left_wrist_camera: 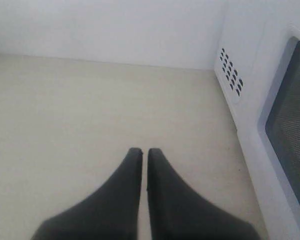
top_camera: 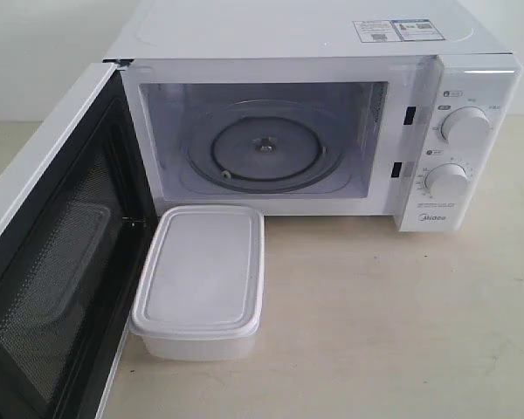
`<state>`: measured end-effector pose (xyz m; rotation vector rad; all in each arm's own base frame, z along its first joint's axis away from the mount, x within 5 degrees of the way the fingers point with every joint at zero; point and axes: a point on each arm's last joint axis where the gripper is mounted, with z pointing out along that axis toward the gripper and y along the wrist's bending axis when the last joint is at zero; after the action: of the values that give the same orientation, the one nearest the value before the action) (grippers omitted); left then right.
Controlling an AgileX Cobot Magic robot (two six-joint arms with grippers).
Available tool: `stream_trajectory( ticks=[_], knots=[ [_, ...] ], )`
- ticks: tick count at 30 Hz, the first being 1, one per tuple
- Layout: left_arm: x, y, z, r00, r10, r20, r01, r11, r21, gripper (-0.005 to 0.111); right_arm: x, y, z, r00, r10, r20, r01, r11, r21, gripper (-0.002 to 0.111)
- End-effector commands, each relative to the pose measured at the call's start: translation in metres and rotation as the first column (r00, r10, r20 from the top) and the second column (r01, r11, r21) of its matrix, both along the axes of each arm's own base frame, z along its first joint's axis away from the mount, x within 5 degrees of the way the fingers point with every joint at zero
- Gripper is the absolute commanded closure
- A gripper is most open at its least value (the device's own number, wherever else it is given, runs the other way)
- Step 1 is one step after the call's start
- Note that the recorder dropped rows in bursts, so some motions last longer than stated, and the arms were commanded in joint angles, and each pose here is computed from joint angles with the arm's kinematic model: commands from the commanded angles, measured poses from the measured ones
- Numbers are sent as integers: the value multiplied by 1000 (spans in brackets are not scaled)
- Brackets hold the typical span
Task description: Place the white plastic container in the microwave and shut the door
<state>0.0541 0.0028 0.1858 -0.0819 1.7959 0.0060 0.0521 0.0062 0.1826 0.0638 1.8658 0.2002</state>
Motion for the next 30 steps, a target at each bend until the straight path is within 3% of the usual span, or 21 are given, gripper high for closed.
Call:
stream_trajectory(
  ticks=[1, 11, 15, 19, 23, 26, 28, 30],
  knots=[
    [0, 0, 0, 1000, -1, 7, 1, 1000, -1, 102, 2, 0, 6, 997, 2, 83, 0, 1000, -20, 108],
    [0, 0, 0, 1000, -1, 7, 1, 1000, -1, 102, 3, 0, 32, 932, -7, 363, 4, 1000, 11, 108],
    [0, 0, 0, 1000, -1, 7, 1, 1000, -1, 102, 0, -1, 52, 833, -16, 552, 4, 1000, 24, 108],
    [0, 0, 0, 1000, -1, 7, 1, 1000, -1, 102, -4, -1, 68, 815, -9, 579, 12, 1000, -1, 108],
    [0, 0, 0, 1000, -1, 7, 1, 1000, -1, 102, 6, 0, 87, 878, 0, 479, 12, 1000, -21, 108],
    [0, 0, 0, 1000, -1, 7, 1, 1000, -1, 102, 25, 2, 102, 945, 7, 327, 5, 999, -37, 108],
    [0, 0, 0, 1000, -1, 7, 1, 1000, -1, 102, 45, 4, 101, 992, 13, 122, -6, 998, -59, 108],
    [0, 0, 0, 1000, -1, 7, 1, 1000, -1, 102, 66, 6, 93, 995, 15, -98, -23, 997, -78, 108]
  ],
)
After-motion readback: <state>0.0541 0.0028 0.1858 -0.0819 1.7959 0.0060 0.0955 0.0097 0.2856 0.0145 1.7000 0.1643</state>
